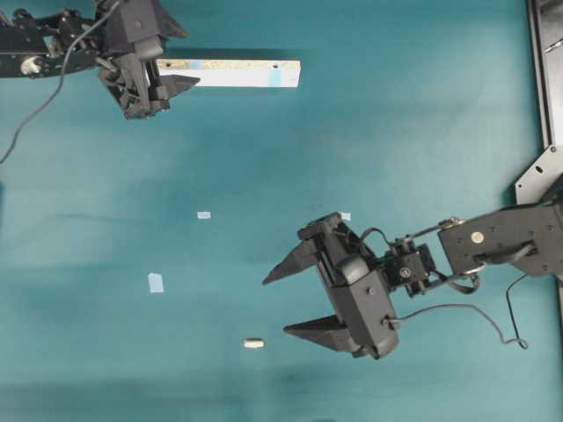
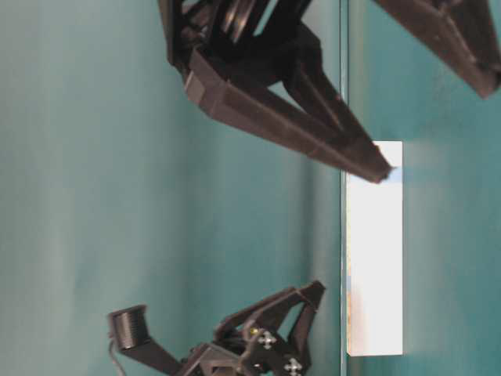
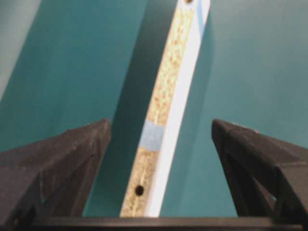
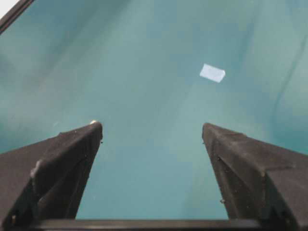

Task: Move the wooden board into place and insert the rod into its hole.
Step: 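Lower the left gripper over the particleboard strip and close on it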

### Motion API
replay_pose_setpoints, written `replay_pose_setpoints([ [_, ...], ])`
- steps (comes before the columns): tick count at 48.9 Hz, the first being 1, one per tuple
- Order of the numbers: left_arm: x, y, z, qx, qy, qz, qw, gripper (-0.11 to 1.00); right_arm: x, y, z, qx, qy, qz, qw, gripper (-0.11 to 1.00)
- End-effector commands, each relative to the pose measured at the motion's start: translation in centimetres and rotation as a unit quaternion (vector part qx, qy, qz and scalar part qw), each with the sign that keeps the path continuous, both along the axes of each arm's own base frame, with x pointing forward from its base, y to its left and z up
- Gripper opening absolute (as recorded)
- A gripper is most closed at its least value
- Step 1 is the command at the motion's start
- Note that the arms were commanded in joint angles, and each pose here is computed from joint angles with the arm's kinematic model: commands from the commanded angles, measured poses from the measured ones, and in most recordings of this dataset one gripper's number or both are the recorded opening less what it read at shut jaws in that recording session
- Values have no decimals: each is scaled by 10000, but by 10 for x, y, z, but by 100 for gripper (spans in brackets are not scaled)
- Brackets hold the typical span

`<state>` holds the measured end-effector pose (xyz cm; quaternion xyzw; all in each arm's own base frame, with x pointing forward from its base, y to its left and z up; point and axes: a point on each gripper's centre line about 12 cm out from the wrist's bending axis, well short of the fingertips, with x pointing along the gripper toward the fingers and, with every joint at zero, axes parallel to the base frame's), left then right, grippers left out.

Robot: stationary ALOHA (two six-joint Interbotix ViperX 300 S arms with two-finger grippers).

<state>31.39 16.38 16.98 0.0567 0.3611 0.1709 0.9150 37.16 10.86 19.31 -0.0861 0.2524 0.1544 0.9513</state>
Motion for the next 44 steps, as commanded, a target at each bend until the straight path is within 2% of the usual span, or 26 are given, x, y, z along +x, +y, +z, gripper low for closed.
replay_pose_setpoints([
  [1,1,5,1,74,13,-4,10000,91,1,1,17,46,-139,-3,9999,98],
  [19,4,23,-33,152,478,-71,9987,91,1,1,18,16,-85,-10,10000,98],
  [35,22,36,-52,209,503,-82,9985,91,4,2,24,50,-155,-11,9999,98],
  [44,27,39,-61,159,555,-69,9983,91,5,3,24,52,-162,-11,9999,98],
])
